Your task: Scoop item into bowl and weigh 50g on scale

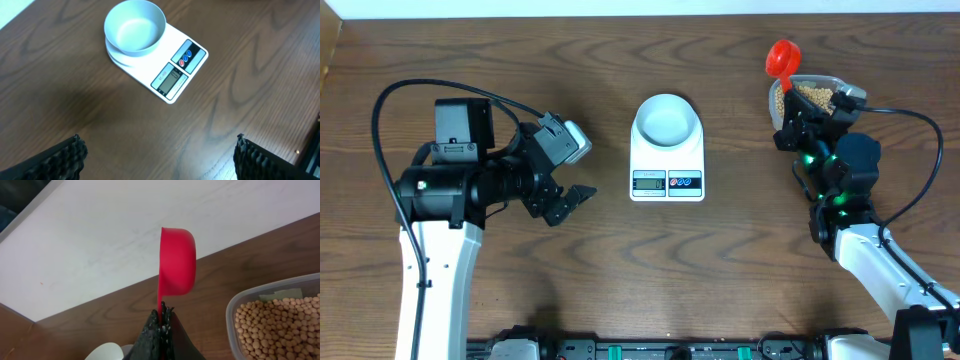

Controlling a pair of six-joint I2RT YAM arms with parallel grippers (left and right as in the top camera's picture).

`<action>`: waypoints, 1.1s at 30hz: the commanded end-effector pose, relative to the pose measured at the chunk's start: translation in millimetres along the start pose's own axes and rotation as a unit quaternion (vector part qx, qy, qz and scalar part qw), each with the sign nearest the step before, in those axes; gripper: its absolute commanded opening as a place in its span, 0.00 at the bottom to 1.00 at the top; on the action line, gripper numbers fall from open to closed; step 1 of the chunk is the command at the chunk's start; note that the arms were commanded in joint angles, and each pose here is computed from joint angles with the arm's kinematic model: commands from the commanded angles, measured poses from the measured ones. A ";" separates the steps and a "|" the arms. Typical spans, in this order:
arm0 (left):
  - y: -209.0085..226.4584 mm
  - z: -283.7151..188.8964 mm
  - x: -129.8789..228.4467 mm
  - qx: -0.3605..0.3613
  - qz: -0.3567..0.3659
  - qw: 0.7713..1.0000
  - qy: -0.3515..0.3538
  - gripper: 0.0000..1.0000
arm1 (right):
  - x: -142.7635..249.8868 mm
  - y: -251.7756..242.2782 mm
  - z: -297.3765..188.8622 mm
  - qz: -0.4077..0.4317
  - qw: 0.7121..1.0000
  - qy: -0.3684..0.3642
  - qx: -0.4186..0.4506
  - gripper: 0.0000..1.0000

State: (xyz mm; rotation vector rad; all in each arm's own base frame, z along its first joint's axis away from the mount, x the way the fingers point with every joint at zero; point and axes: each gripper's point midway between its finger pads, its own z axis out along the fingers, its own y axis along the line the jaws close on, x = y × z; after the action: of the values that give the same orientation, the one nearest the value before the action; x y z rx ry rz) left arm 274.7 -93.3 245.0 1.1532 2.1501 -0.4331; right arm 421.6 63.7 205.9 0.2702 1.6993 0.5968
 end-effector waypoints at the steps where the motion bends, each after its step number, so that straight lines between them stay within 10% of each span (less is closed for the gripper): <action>1: 3.2 -0.4 -2.6 0.001 0.009 1.000 -0.002 0.96 | -9.0 1.2 1.7 -0.010 1.000 -0.012 0.001 0.01; 33: 8.4 -0.2 -2.0 -0.011 0.013 1.000 0.003 0.96 | -3.9 4.0 1.8 -0.011 1.000 0.000 -0.009 0.01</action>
State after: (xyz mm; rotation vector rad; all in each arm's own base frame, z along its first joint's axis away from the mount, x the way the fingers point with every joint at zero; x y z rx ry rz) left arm 278.4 -92.1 242.6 1.1581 2.1527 -0.4221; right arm 420.8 65.9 203.6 0.2606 1.7114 0.6043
